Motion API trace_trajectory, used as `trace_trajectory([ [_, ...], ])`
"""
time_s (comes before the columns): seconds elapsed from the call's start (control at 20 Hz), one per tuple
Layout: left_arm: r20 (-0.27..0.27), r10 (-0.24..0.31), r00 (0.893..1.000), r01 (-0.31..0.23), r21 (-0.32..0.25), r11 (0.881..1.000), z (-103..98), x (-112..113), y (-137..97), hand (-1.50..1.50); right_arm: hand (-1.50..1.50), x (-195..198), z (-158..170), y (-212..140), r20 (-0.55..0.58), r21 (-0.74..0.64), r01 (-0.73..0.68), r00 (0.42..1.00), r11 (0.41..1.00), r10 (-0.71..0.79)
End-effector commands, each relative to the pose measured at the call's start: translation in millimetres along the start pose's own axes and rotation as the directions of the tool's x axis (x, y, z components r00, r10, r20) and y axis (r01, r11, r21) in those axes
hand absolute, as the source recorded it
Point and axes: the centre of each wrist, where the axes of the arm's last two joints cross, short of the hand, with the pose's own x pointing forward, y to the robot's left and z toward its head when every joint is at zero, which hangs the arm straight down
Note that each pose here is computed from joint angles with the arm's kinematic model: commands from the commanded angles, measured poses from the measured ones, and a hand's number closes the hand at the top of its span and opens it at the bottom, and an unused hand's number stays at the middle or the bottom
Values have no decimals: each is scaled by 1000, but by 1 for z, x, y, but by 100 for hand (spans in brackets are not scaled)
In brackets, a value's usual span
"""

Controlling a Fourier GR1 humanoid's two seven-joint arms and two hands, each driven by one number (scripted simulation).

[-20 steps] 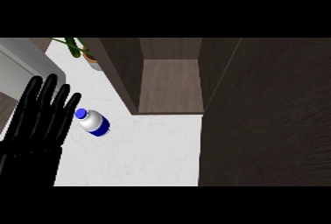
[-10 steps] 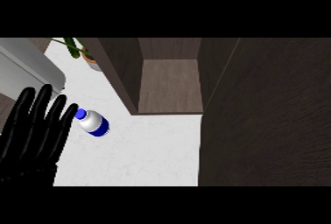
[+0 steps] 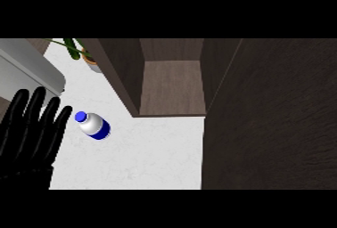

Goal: Pick up the bottled water, place it into the cabinet and close the cabinet

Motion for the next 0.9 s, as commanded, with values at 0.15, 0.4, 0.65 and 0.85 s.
trace_trajectory([
  [0.15, 15, -44, 999, 42, 111, 993, -2, -7, 24, -150, -150, 40, 19, 18, 93, 34, 105, 990, 994, -107],
  [0.4, -53, -76, 996, 84, 162, 983, 6, -13, 47, -150, -150, 45, 31, 10, 87, 37, 75, 993, 997, -78],
  [0.65, -104, -100, 989, 118, 183, 976, -20, -36, 72, -150, -150, 41, 31, 9, 96, 24, 84, 992, 996, -86],
  [0.85, -115, -102, 988, 122, 183, 975, -16, -66, 81, -150, -150, 41, 32, 4, 102, 53, 57, 993, 997, -63],
])
